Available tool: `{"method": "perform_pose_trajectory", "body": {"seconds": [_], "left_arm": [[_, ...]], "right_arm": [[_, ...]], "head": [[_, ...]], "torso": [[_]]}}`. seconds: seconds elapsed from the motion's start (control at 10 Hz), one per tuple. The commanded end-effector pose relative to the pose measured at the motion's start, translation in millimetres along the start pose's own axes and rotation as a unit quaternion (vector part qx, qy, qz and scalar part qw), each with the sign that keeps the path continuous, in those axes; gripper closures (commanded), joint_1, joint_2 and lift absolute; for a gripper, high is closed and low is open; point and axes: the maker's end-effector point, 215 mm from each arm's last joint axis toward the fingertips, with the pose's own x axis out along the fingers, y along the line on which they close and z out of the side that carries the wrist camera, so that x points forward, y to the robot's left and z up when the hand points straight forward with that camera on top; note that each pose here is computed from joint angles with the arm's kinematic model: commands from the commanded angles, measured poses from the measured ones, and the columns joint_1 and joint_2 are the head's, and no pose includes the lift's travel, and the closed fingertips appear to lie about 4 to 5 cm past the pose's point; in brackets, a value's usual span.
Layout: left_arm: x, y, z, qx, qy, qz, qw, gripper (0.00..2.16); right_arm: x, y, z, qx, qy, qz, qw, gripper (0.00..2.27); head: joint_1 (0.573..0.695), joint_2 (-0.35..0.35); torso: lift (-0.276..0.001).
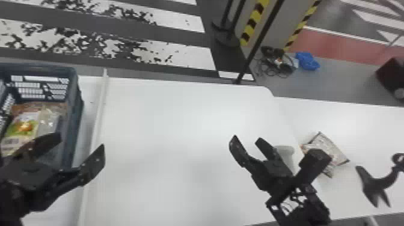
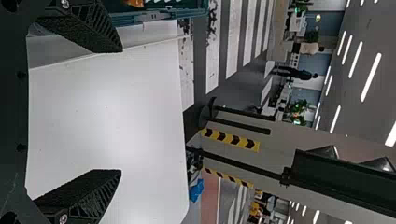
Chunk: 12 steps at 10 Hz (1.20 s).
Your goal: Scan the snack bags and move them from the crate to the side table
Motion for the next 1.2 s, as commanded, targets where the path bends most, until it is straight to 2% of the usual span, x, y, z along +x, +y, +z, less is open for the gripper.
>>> {"method": "perform_pose_trajectory", "body": {"seconds": [0.0, 0.1, 0.4, 0.5, 0.6, 0.7, 0.9, 1.0, 1.1], "left_arm": [[-9, 6, 15, -0.004, -0.011, 0.022, 0.9997, 0.07], [-19, 18, 32, 0.006, -0.020, 0.039, 0.9990, 0.07], [-45, 93, 76, 0.027, -0.054, 0.119, 0.9910, 0.13], [-43, 117, 78, 0.027, -0.051, 0.139, 0.9887, 0.13], [-31, 143, 71, 0.011, -0.030, 0.151, 0.9880, 0.13], [-19, 159, 78, 0.002, -0.032, 0.158, 0.9869, 0.13], [5, 179, 65, -0.024, 0.016, 0.172, 0.9846, 0.14], [18, 188, 67, -0.031, 0.024, 0.183, 0.9823, 0.14], [33, 191, 49, -0.044, 0.073, 0.184, 0.9791, 0.14]], "right_arm": [[6, 13, 1, 0.000, -0.003, 0.008, 1.000, 0.11], [11, 14, 2, 0.000, -0.005, 0.010, 1.000, 0.11], [16, 9, -2, 0.000, 0.002, 0.012, 1.000, 0.11], [17, 8, -2, -0.002, 0.005, 0.012, 1.000, 0.11], [18, 8, -3, -0.005, 0.009, 0.014, 1.000, 0.11], [19, 7, -3, -0.009, 0.012, 0.015, 1.000, 0.11], [18, 4, -8, -0.014, 0.019, 0.015, 1.000, 0.11], [17, 0, -11, -0.017, 0.024, 0.013, 0.999, 0.11], [18, -4, -15, -0.018, 0.029, 0.012, 0.999, 0.11]], "head": [[0.695, -0.253], [0.695, -0.219], [0.695, -0.140], [0.695, -0.101], [0.695, -0.064], [0.695, -0.034], [0.695, -0.004], [0.695, 0.002], [0.695, 0.005]], "torso": [[-0.087], [-0.087], [-0.087], [-0.087], [-0.087], [-0.087], [-0.087], [-0.087], [-0.087]]}}
